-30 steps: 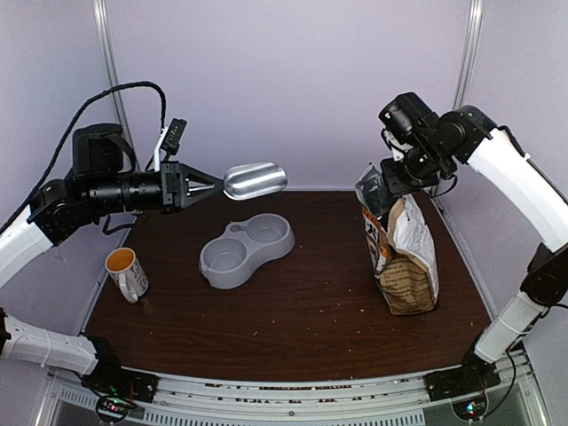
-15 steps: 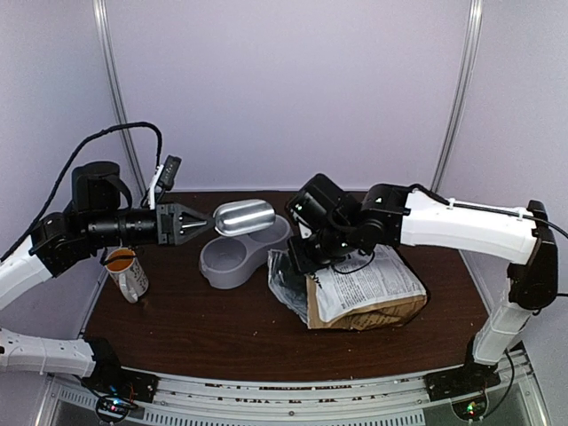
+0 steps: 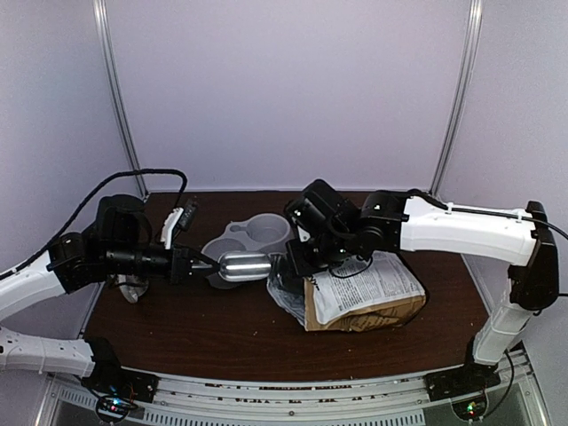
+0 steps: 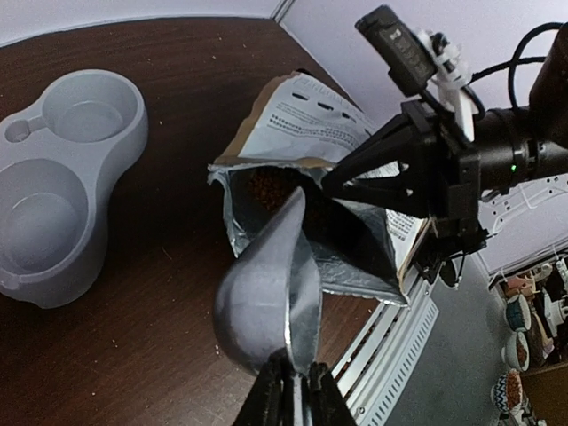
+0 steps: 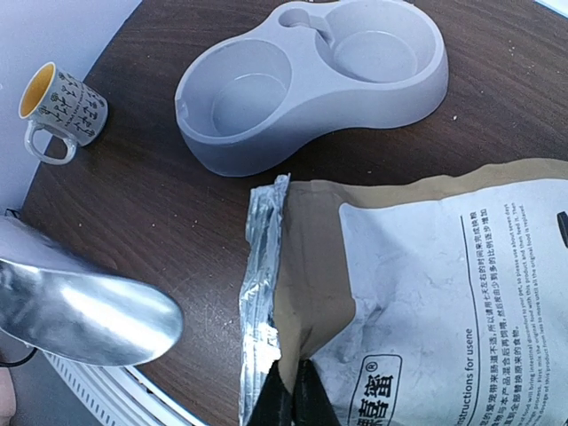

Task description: Serve the pet food

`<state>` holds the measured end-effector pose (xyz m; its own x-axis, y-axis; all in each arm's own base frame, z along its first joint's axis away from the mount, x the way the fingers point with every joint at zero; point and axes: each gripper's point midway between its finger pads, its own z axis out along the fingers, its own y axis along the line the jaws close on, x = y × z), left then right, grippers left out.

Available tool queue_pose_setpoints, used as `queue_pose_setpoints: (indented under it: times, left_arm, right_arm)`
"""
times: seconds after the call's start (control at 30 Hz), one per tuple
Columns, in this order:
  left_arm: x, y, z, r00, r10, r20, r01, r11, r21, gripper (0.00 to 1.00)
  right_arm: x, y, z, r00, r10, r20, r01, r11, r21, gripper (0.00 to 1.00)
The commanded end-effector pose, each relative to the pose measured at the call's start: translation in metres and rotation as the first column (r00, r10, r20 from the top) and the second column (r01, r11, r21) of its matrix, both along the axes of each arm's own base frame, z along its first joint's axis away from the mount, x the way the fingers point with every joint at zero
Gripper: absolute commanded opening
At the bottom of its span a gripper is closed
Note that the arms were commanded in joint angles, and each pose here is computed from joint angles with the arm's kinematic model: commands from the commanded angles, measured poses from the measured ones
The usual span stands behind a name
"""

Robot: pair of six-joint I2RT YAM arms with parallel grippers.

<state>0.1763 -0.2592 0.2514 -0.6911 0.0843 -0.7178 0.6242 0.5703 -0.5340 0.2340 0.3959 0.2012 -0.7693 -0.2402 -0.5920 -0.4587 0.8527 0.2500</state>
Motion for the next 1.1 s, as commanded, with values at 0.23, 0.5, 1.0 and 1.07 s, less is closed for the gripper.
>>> queue_pose_setpoints:
  times: [0.23, 0.5, 1.0, 1.07]
  left_arm:
    - [0.019, -0.052, -0.018, 0.995, -0.098, 0.021, 0.098, 0.995, 0.02, 0.0]
    - [0.074, -0.101, -0.066, 0.994, 0.108, -0.006, -0.105, 0.981, 0.165, 0.0]
    - [0.041, -0.225, -0.096, 0.958, -0.286, -0.01, 0.286, 0.958, 0.006, 0.0]
    - [0.024, -0.225, -0.095, 0.926, -0.377, -0.012, 0.377, 0.926, -0.02, 0.0]
  right_arm:
    - [-0.007, 0.008, 0.064, 0.995, 0.017, 0.094, -0.034, 0.983, 0.181, 0.0]
    - [-0.023, 0.006, 0.101, 0.992, 0.047, 0.12, -0.081, 0.954, 0.289, 0.0]
    - [-0.01, -0.021, 0.099, 0.995, -0.035, 0.091, -0.004, 0.917, 0.4, 0.0]
    - [-0.005, -0.028, 0.098, 0.995, -0.05, 0.086, 0.011, 0.914, 0.406, 0.0]
